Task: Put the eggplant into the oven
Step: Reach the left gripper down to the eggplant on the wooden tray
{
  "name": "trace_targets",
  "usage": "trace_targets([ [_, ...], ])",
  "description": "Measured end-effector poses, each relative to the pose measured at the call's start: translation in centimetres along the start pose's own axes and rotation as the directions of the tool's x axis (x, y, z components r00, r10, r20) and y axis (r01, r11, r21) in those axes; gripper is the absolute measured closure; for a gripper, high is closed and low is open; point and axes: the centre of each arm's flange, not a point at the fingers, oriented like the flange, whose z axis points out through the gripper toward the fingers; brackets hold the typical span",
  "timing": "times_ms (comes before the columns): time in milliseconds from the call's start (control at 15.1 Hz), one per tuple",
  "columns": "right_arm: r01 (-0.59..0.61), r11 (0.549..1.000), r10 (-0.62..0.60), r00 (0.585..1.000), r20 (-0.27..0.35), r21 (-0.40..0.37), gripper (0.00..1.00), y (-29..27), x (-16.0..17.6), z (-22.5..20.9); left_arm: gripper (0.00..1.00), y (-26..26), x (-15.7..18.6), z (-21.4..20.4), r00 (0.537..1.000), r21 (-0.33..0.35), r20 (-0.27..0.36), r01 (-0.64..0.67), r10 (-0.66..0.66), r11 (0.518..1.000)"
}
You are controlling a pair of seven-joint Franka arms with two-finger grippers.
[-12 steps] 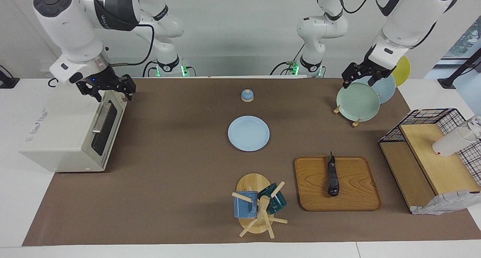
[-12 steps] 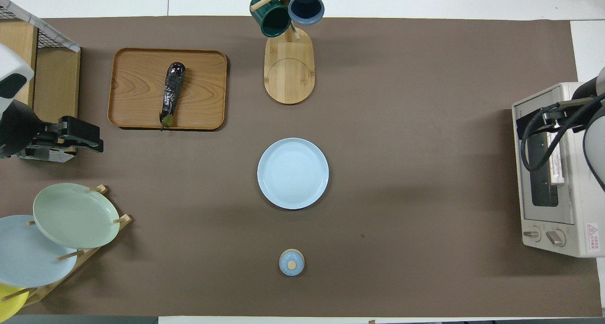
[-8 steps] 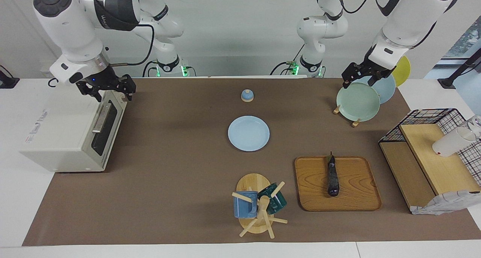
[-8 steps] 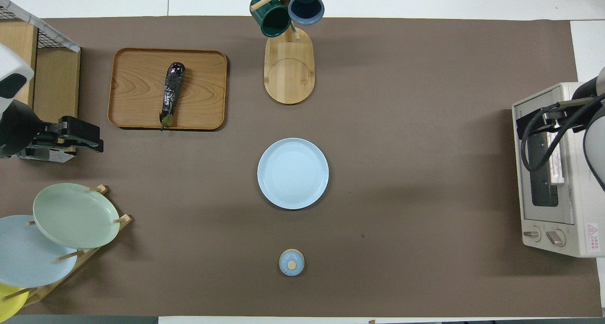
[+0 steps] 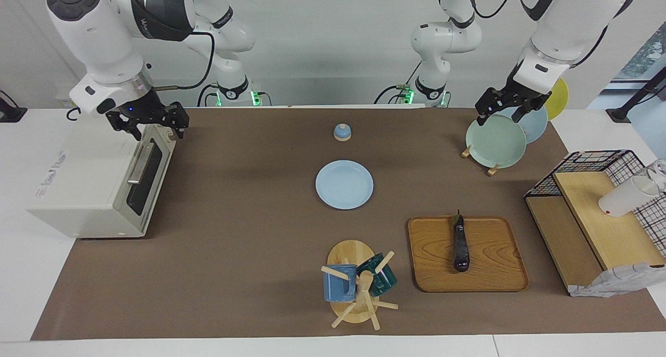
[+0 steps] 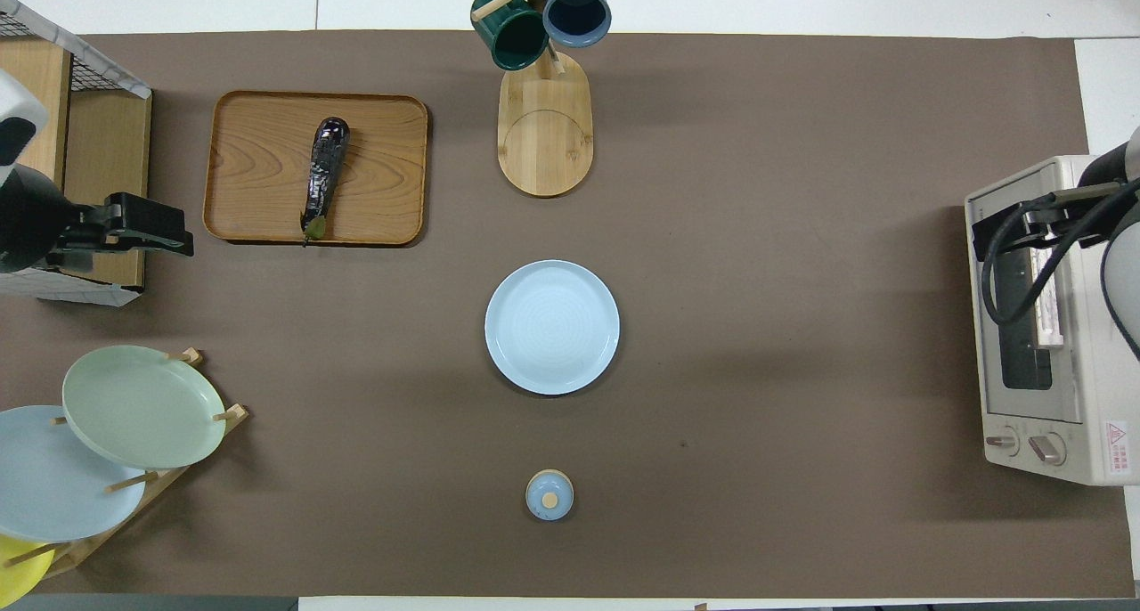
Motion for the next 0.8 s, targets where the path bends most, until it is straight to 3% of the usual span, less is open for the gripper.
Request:
trace_targets([
  [199,0.001,1.0,-0.001,1.0,0.0,0.0,0.0,0.0,0.0,0.0,0.0,0.0,1.8,2.3,1.0,-0.005,0.0,-0.011,0.011,1.0],
  [664,0.001,1.0,-0.001,0.998,-0.056,-0.005,0.03,0.0,0.7,0.1,0.0,0.1,12.2,19.0,0.986,-0.037,0.073,-0.146,0.149,0.989],
  [797,0.002,1.0,-0.003,0.998,-0.064,-0.005,0.22,0.3,0.9,0.9,0.0,0.3,14.2,22.6,0.983,-0.048,0.07,-0.164,0.167,0.985],
])
